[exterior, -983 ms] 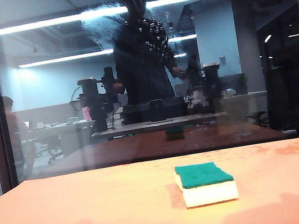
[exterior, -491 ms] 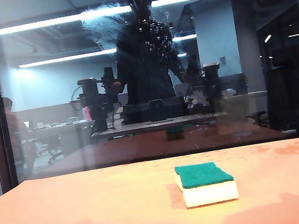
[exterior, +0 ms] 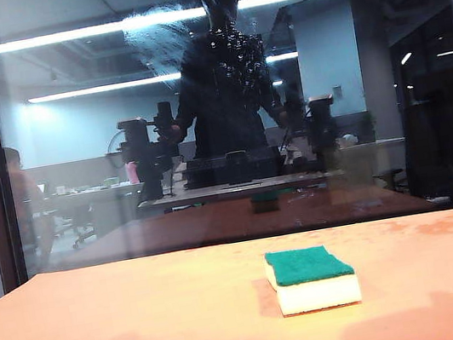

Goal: Pick up the sponge from the table, wipe the water off the glass, and finally place the sponge back on the table.

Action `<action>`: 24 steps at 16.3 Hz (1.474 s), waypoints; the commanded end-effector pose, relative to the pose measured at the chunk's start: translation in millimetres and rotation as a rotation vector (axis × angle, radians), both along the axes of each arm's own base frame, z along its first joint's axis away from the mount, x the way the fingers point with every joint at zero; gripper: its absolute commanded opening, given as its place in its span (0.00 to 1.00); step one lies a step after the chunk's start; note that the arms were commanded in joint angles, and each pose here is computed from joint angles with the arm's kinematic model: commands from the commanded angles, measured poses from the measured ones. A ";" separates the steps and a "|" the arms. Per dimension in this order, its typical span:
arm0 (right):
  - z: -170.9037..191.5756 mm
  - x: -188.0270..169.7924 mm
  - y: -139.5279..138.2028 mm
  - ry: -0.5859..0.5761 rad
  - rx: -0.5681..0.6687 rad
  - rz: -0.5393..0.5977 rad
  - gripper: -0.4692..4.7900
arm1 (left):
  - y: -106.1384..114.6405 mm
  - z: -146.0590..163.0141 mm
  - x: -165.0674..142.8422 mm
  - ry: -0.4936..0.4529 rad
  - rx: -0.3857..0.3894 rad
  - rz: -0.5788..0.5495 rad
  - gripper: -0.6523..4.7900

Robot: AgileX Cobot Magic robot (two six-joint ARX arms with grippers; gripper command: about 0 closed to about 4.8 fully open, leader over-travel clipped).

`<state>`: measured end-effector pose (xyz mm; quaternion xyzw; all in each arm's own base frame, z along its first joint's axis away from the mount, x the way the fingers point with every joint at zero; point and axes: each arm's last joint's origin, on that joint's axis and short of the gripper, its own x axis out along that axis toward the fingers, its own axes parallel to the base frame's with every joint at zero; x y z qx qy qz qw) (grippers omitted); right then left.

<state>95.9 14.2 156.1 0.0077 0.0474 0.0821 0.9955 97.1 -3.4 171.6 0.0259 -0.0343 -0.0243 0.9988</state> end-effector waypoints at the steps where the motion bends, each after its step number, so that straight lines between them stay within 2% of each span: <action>1: 14.5 -0.1 -0.1 -0.128 0.016 -0.002 0.07 | -0.1 1.2 -0.1 -0.007 0.000 -0.002 0.11; 7: 51.2 -12.9 -3.6 -0.101 0.050 -0.062 0.07 | -4.0 1.6 -0.7 -0.008 0.009 -0.138 0.11; 9: 73.1 -18.7 -4.4 -0.113 0.052 -0.063 0.07 | -6.7 1.5 -1.3 -0.007 0.011 -0.235 0.11; 11: 90.3 -17.5 -3.8 -0.080 0.047 -0.047 0.07 | -9.4 1.4 -2.3 0.004 -0.028 -0.336 0.11; 13: 103.3 -9.7 -1.3 0.015 0.036 -0.003 0.07 | -11.7 1.1 -3.3 0.013 -0.039 -0.423 0.11; 16: 120.4 8.6 5.9 0.139 0.045 0.153 0.07 | -14.1 -0.7 -4.6 0.041 -0.054 -0.519 0.11; 18: 128.4 22.8 10.3 0.227 0.099 0.225 0.07 | -15.2 -4.3 -5.2 0.090 -0.088 -0.563 0.11; 20: 128.1 41.6 15.7 0.336 0.188 0.300 0.25 | -16.1 -10.4 -5.9 0.157 -0.104 -0.600 0.11; 22: 114.8 61.5 22.7 0.495 0.284 0.418 0.41 | -17.5 -16.5 -7.6 0.227 -0.124 -0.660 0.11; 24: 100.7 77.0 25.9 0.598 0.305 0.439 0.60 | -18.2 -17.6 -8.4 0.241 -0.128 -0.692 0.11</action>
